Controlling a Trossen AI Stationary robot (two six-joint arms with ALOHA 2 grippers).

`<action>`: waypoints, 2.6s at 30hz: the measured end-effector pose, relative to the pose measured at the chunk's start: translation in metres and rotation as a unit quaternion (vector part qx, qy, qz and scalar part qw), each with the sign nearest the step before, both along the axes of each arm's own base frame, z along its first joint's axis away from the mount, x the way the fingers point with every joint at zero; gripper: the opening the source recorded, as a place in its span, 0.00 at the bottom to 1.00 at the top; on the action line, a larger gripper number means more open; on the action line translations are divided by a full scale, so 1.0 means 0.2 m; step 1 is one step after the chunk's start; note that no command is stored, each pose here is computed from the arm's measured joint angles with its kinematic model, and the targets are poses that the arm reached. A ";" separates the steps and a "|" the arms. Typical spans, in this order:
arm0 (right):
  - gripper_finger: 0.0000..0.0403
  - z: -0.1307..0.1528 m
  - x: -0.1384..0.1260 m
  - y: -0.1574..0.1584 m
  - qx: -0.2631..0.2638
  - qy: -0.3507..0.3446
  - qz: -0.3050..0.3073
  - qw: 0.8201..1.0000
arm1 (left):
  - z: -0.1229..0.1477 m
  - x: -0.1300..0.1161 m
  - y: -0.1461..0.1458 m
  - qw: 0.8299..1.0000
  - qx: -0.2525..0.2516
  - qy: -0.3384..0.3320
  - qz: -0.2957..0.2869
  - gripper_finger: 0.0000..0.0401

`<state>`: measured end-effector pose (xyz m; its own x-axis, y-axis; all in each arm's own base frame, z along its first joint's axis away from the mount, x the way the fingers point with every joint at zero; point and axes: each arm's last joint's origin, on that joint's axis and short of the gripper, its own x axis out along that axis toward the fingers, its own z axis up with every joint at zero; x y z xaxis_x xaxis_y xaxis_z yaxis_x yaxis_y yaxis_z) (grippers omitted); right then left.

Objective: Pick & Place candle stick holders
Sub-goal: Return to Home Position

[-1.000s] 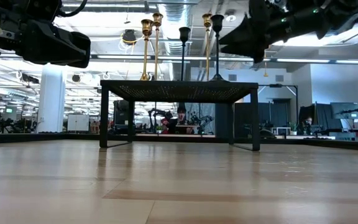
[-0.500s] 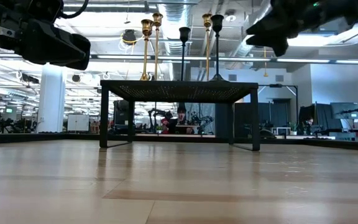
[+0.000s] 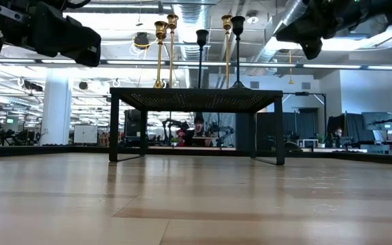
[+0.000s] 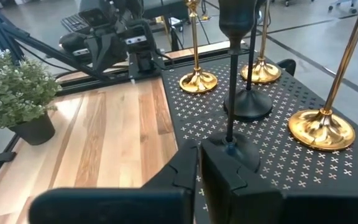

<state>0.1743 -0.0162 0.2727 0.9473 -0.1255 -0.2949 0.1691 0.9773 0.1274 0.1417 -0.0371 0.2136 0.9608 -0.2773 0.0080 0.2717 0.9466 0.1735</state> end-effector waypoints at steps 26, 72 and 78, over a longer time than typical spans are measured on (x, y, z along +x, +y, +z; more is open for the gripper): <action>0.00 0.00 0.00 0.00 0.004 -0.002 0.008 1.000 | 0.02 -0.01 0.01 1.000 -0.024 -0.010 0.007 0.01; 0.00 0.11 -0.47 0.05 -0.059 -0.077 0.036 0.995 | 0.09 -0.21 0.07 0.993 -0.068 -0.067 0.069 0.01; 0.00 0.11 -0.57 0.06 -0.061 -0.096 0.045 0.992 | 0.09 -0.21 0.07 0.993 -0.067 -0.063 0.069 0.01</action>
